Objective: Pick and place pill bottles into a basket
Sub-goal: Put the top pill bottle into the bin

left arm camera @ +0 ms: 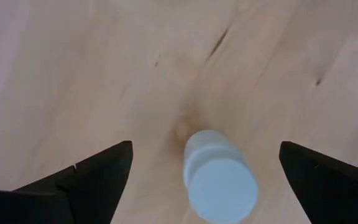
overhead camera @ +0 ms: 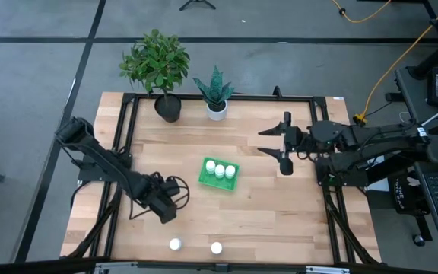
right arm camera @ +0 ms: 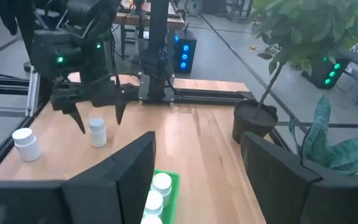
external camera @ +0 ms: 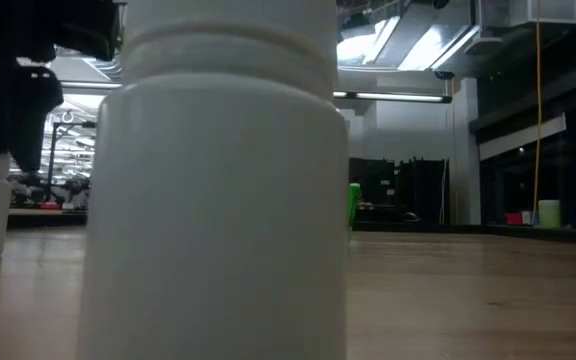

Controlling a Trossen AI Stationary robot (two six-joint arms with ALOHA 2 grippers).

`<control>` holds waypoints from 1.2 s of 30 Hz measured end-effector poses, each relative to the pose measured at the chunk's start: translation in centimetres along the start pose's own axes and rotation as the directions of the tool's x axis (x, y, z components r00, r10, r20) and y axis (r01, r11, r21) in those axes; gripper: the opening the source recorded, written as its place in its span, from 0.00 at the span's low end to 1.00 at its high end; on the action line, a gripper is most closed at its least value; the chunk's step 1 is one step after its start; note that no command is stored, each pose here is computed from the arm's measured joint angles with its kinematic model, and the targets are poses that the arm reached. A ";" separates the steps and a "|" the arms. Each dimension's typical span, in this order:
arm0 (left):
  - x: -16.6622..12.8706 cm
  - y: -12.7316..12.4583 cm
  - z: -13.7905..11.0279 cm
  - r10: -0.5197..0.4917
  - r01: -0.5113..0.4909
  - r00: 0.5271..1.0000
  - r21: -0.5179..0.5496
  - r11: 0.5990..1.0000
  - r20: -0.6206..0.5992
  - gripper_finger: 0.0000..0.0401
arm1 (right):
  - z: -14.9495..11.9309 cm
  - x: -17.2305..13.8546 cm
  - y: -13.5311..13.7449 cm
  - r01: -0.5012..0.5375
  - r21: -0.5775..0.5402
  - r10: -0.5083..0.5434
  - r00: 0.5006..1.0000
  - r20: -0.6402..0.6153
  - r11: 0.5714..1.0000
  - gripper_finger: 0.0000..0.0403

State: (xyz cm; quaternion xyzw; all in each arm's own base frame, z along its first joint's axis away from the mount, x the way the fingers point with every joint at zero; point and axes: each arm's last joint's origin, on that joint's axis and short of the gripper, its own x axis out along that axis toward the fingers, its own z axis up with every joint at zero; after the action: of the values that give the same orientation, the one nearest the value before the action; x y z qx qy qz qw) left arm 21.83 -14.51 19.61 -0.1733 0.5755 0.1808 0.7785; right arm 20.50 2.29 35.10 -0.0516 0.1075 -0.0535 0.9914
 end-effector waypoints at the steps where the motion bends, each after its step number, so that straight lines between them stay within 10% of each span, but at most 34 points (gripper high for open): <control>1: 0.3 -0.2 -0.1 0.003 -0.003 1.000 -0.002 1.000 -0.007 0.99 | 0.0 0.0 0.0 0.000 -0.005 0.000 1.000 0.000 1.000 0.59; 13: 1.8 -0.7 -0.7 0.045 -0.047 0.997 -0.031 0.998 -0.066 0.89 | -0.2 0.0 0.0 -0.002 -0.033 0.001 1.000 -0.019 0.999 0.59; 25: 1.8 -0.8 -0.8 0.030 -0.033 0.995 -0.029 0.999 -0.095 0.43 | -0.3 0.0 0.0 -0.003 -0.039 0.002 1.000 -0.028 0.999 0.59; 36: 0.4 -1.4 1.2 -0.011 0.014 0.999 0.068 0.998 -0.053 0.42 | -0.3 0.0 0.0 -0.002 -0.032 0.002 1.000 -0.028 1.000 0.59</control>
State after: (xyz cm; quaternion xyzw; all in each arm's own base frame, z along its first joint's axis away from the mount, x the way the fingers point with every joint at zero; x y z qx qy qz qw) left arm 23.67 -15.15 19.62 -0.1547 0.6005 0.1515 0.7698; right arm 20.43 2.28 34.83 -0.0664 0.1224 -0.0516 0.9889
